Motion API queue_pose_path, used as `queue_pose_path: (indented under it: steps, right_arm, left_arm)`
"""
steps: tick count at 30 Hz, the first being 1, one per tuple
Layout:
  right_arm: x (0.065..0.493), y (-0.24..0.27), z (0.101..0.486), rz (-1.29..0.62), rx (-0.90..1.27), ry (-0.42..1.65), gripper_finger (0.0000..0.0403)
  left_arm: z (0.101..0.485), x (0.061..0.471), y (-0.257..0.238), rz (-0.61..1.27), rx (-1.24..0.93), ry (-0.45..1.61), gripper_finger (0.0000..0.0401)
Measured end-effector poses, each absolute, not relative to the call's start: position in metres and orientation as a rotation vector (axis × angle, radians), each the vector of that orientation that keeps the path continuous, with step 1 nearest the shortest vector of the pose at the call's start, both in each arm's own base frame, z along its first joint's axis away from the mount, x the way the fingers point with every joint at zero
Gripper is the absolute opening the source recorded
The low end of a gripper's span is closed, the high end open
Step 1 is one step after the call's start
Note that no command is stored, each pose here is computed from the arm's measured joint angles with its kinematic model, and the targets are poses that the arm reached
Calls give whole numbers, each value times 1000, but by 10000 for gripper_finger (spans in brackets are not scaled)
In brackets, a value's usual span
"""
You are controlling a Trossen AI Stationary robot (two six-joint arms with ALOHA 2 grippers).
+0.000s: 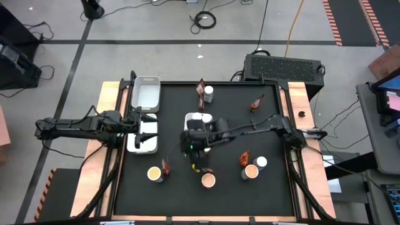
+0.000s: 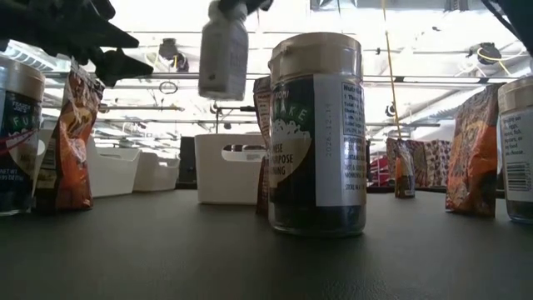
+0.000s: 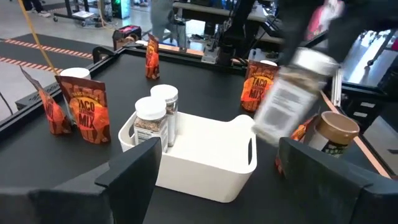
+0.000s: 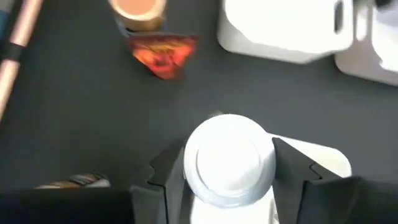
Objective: Sort spices by type
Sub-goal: Put the white seasoning bottle into the right white bin
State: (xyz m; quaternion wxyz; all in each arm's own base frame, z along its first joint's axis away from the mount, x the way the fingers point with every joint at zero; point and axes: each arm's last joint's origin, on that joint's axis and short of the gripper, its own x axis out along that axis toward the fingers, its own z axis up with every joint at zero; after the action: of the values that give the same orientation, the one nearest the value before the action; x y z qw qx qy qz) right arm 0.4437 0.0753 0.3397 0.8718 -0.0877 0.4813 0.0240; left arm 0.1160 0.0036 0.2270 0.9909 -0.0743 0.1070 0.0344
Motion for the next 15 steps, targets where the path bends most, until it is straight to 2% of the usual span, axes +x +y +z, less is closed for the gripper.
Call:
queue_pose_path:
  steps: [11, 15]
  right_arm:
    - [449, 22, 329, -4, -142, 1086, 143]
    - [448, 9, 315, -52, -101, 1153, 145]
  left_arm:
    - [227, 116, 4, 68, -146, 219, 327]
    - [225, 115, 3, 65, -141, 238, 327]
